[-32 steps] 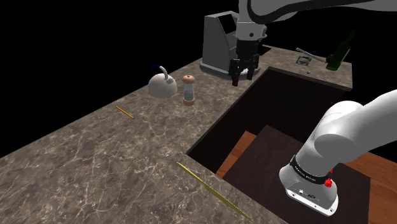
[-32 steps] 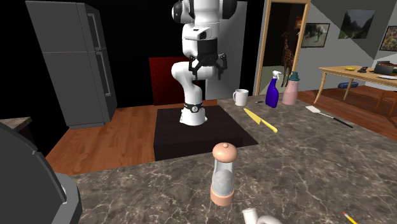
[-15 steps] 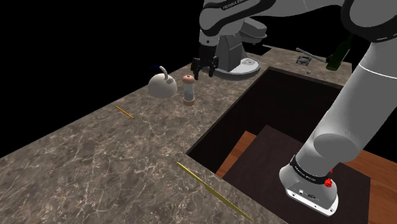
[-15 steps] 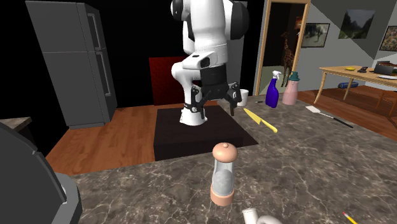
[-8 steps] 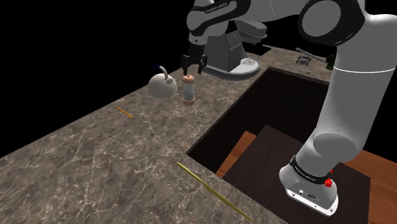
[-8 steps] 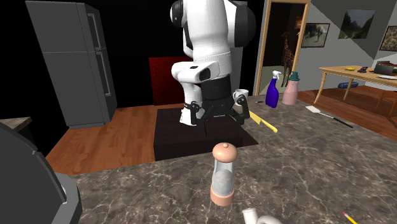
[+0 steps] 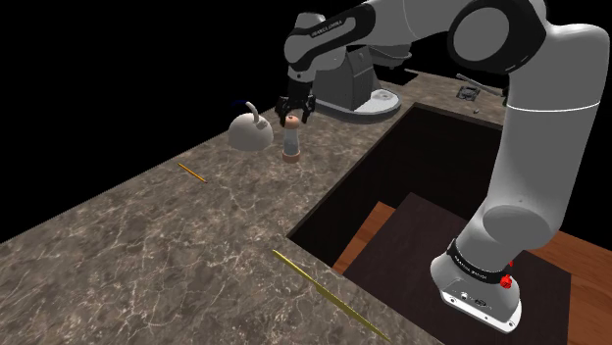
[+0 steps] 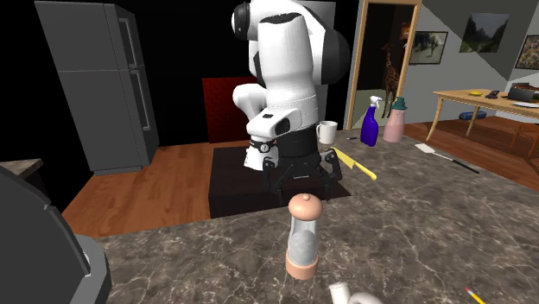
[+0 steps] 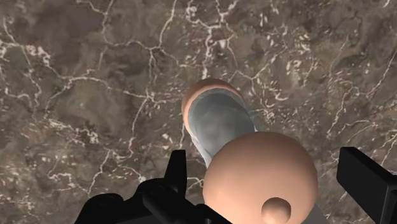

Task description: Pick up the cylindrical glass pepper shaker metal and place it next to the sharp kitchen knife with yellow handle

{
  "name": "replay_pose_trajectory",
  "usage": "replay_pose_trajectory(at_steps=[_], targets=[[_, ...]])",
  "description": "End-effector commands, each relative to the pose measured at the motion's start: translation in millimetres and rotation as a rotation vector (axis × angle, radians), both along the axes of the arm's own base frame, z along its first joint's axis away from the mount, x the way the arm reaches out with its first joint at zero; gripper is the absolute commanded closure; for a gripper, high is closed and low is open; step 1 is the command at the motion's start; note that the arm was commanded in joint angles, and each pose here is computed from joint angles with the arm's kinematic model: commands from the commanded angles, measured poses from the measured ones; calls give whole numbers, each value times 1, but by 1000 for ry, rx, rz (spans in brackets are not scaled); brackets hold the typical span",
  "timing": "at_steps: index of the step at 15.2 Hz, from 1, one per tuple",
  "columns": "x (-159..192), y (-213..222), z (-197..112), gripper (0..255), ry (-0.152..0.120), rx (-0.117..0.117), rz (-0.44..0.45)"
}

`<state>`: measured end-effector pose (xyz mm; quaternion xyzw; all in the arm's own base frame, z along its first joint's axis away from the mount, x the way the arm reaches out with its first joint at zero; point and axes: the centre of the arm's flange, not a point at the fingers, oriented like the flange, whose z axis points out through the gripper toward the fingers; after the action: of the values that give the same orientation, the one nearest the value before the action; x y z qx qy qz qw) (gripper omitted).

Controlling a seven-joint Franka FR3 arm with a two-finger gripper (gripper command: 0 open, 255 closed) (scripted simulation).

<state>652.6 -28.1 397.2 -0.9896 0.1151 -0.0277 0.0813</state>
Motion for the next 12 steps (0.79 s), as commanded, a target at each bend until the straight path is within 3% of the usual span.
replay_pose_trajectory(at_steps=[1,7,8,12], targets=[[2,0,-3,0,-1,0,0],[2,0,-3,0,-1,0,0],[2,0,-3,255,-1,0,0],[2,1,-3,255,-1,0,0]])
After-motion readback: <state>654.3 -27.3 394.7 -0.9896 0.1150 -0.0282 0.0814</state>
